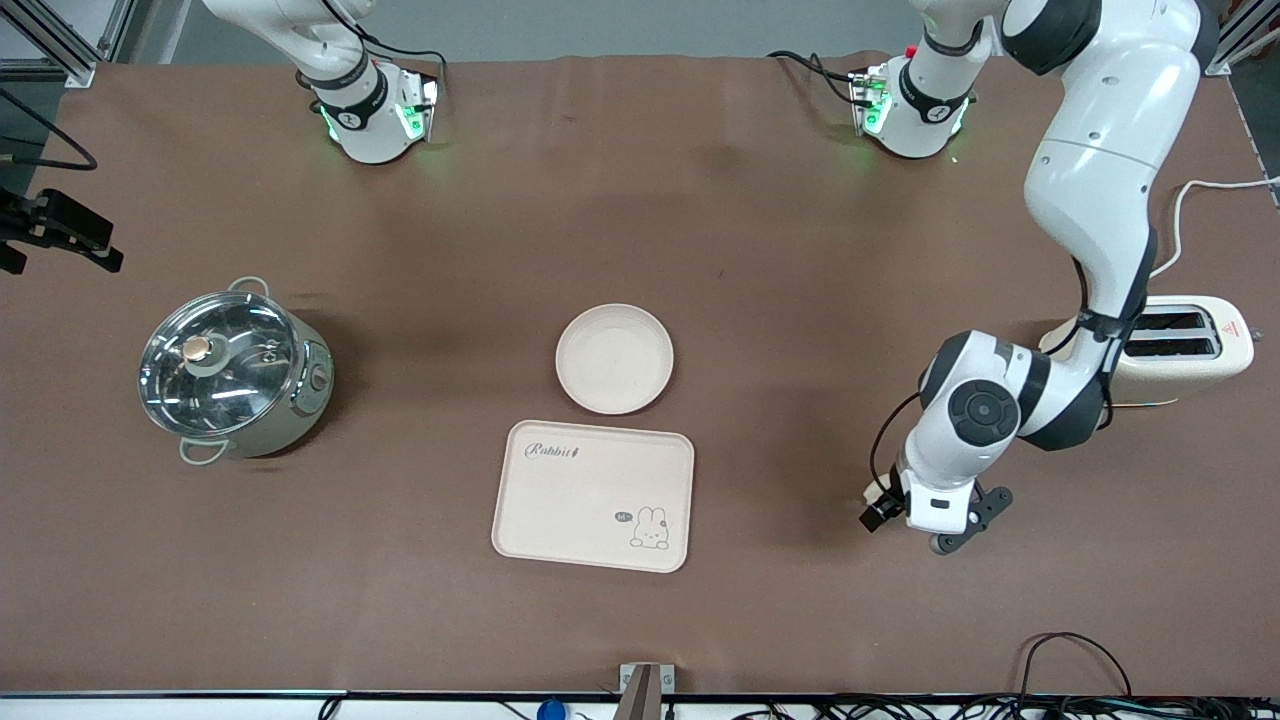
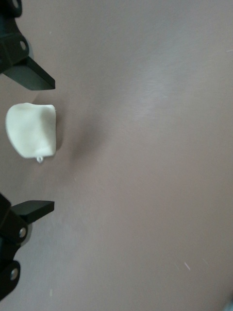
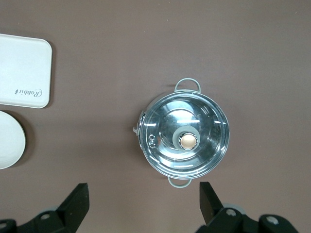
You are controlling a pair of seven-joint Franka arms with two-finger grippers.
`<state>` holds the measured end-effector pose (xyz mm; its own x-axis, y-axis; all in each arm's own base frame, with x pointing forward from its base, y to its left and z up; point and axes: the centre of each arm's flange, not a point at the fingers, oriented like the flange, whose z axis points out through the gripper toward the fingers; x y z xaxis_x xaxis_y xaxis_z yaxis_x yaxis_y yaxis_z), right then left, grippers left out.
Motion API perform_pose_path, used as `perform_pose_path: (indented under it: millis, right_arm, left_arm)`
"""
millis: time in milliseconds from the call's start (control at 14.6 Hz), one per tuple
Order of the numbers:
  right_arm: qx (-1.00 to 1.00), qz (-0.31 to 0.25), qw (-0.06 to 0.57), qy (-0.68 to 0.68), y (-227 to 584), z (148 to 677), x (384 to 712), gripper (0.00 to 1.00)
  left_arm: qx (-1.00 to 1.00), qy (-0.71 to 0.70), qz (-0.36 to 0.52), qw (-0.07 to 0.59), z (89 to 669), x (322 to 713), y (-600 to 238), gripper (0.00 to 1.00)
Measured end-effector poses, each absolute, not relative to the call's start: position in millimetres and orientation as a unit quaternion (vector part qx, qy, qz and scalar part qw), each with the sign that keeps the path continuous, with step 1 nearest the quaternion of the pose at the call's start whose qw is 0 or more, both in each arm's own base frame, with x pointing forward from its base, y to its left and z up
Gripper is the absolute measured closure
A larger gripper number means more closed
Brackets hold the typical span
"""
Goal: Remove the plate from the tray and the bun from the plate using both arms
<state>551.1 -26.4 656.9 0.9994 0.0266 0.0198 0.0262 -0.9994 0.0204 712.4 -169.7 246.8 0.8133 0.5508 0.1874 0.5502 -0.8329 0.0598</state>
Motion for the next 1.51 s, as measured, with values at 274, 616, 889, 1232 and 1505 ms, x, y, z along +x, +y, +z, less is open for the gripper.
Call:
perform_pose_path:
  millis: [274, 616, 889, 1232, 1505]
  right_arm:
    - [1.0, 0.01, 0.01, 0.015, -24, 657, 551, 0.0]
    - [1.0, 0.009, 0.01, 0.015, -25, 657, 551, 0.0]
    - [1.0, 0.009, 0.01, 0.015, -25, 656, 551, 0.0]
    - [1.0, 0.009, 0.01, 0.014, -26, 656, 551, 0.0]
    - [1.0, 0.008, 0.01, 0.013, -26, 656, 551, 0.0]
  left_arm:
    - [0.971, 0.205, 0.124, -0.027, 339, 715, -160, 0.0]
    - [0.984, 0.132, 0.109, -0.039, 463, 695, -111, 0.0]
    - [0.992, 0.098, 0.075, -0.032, 556, 648, -97, 0.0]
    - [0.997, 0.015, 0.065, -0.028, 633, 600, -63, 0.0]
    - [0.999, -0.001, 0.029, -0.025, 653, 570, -67, 0.0]
